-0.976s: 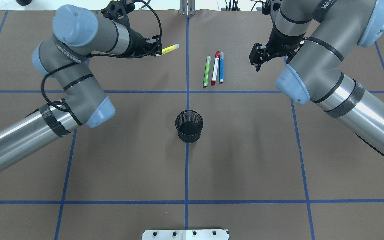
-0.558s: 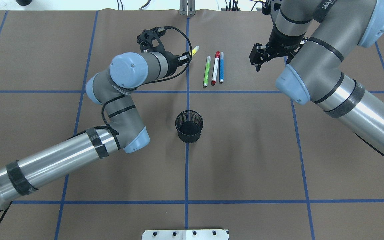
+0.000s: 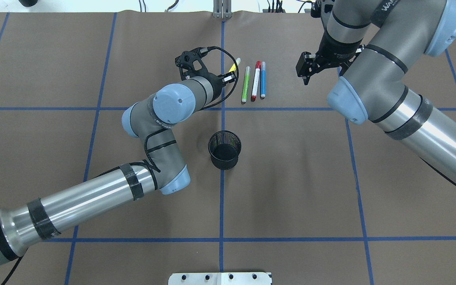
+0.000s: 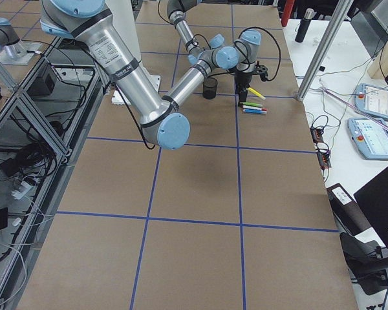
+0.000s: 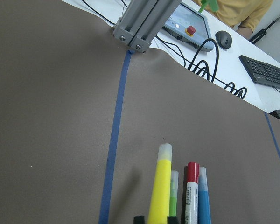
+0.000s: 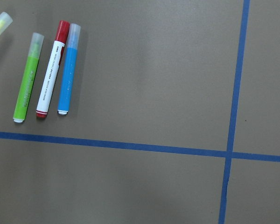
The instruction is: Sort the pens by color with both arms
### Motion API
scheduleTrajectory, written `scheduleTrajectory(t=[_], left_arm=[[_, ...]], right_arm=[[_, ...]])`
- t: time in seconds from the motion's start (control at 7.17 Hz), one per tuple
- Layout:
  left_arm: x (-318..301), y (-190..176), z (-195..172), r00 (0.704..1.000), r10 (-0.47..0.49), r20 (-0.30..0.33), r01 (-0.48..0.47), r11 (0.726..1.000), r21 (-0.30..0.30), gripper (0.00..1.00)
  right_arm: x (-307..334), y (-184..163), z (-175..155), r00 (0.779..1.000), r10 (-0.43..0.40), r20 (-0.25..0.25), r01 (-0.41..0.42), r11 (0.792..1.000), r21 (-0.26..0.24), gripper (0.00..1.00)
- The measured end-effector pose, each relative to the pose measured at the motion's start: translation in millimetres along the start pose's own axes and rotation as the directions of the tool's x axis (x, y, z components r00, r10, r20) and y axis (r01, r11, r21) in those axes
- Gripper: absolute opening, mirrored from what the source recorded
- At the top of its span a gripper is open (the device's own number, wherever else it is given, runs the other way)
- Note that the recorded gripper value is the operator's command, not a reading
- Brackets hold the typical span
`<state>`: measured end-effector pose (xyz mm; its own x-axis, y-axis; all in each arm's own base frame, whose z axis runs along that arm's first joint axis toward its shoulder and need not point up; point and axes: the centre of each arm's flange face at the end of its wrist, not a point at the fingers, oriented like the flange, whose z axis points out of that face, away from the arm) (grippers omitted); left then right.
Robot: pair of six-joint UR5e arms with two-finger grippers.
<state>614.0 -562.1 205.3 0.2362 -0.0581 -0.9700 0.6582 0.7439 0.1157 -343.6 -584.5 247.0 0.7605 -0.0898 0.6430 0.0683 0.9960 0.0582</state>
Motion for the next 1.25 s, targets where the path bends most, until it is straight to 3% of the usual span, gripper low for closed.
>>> scheduleTrajectory(t=[0.14,0.7,0.98,1.25], left_arm=[[-0.9,0.8,0.4,1.0,0.002,0.002,-0.002,1.0,-0.001,0.98],[-1.9,-2.6,-0.3,0.999,0.033,0.008,-0.032,0.999,-0.015,0.99],[4.6,-34.5,-12.1,0.991,0.112,0.071,-0.103,0.987,-0.122,0.99],[-10.3,-92.6,-62.9,0.953,0.254,0.162,-0.203,0.939,-0.277,1.0]], right_arm=[[0.3,0.1,0.3,1.0,0.0,0.0,0.0,1.0,0.0,1.0],[-0.9,-0.2,-0.9,1.0,-0.002,0.002,0.002,1.0,0.001,1.0],[8.7,-4.8,-5.0,1.0,-0.01,0.012,0.009,1.0,0.022,1.0],[51.9,-5.5,-7.6,1.0,-0.012,0.027,0.01,0.998,0.063,1.0]])
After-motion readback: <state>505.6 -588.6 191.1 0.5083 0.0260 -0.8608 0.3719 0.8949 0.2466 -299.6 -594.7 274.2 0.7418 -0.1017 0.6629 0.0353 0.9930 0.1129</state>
